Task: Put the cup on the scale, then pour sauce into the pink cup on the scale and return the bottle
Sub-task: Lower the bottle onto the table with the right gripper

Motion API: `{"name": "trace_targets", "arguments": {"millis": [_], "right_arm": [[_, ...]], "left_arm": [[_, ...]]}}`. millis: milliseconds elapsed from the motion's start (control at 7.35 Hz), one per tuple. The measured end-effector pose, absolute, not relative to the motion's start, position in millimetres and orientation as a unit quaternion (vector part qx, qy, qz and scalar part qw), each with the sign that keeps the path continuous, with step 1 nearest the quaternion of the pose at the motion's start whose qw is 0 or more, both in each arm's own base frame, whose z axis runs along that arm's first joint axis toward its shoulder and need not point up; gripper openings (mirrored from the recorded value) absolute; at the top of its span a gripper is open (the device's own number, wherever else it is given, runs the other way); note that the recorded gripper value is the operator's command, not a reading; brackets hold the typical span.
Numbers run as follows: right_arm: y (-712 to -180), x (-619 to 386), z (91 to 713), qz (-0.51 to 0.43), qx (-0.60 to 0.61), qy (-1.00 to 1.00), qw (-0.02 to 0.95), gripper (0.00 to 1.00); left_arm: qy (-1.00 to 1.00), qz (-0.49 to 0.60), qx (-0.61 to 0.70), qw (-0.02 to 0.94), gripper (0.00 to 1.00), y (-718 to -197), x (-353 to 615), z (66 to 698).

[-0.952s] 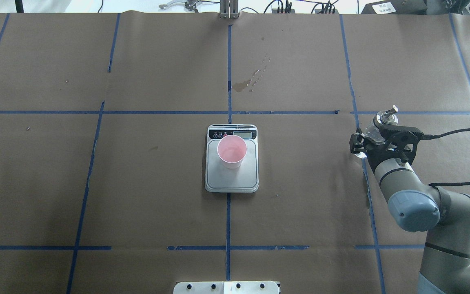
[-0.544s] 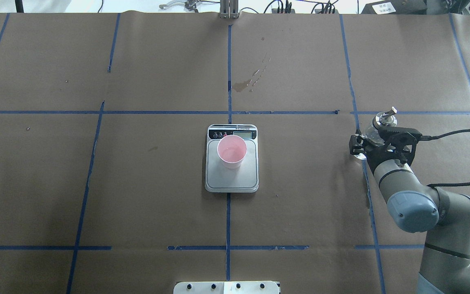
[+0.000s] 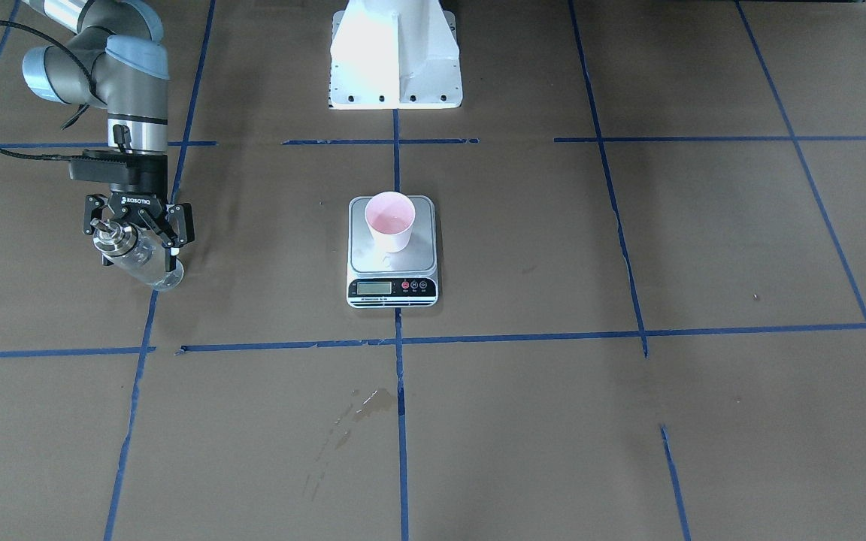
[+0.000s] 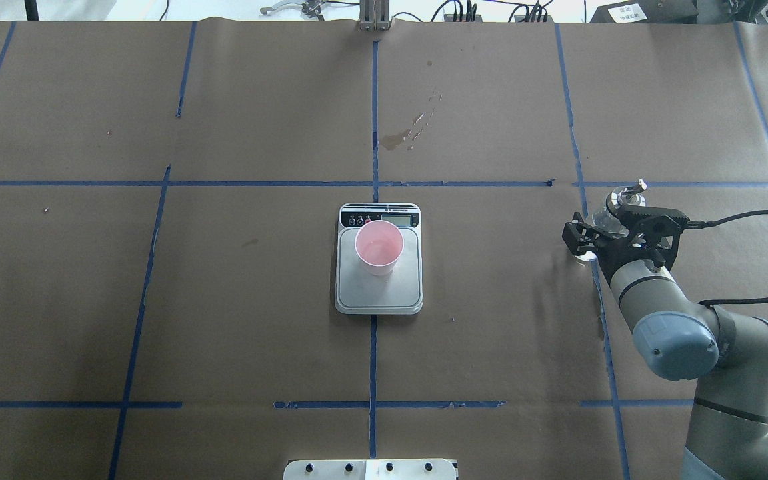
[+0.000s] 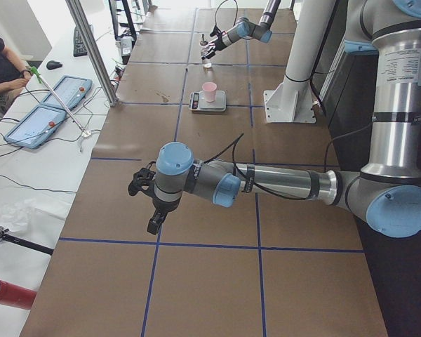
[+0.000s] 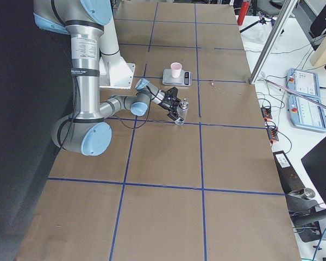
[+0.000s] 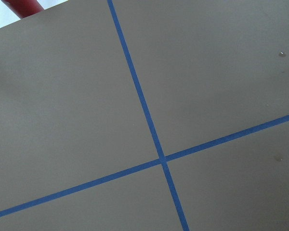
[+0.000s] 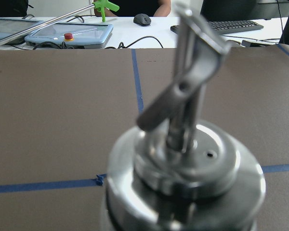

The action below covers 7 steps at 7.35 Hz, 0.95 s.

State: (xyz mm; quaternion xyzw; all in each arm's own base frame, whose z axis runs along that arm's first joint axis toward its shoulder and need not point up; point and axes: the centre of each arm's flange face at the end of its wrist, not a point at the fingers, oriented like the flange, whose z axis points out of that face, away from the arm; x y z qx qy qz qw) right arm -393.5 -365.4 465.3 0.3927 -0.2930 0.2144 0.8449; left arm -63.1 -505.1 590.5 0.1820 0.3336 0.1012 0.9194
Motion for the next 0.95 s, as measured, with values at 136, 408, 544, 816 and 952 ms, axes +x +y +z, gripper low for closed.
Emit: {"name": "trace_targets", "arguments": {"millis": [136, 408, 544, 816, 952], "right_arm": [[-363, -393, 462, 0.211, 0.383, -0.301, 0.847, 1.00], [-354, -392, 461, 0.186, 0.336, -0.297, 0.874, 1.00], [-348, -391, 458, 0.169, 0.305, -0.278, 0.895, 1.00], [-329, -381, 425, 0.131, 0.227, -0.252, 0.931, 1.00], [-317, -374, 402, 0.104, 0.179, -0.247, 0.947, 1.00]], "left_arm": [[0.334, 0.101, 0.182, 0.919, 1.00, -505, -63, 590], [0.334, 0.102, 0.183, 0.919, 1.00, -505, -63, 590], [0.334, 0.102, 0.183, 0.919, 1.00, -505, -63, 590], [0.334, 0.102, 0.182, 0.919, 1.00, -505, -63, 591], [0.334, 0.101, 0.181, 0.920, 1.00, -505, -63, 592]]}}
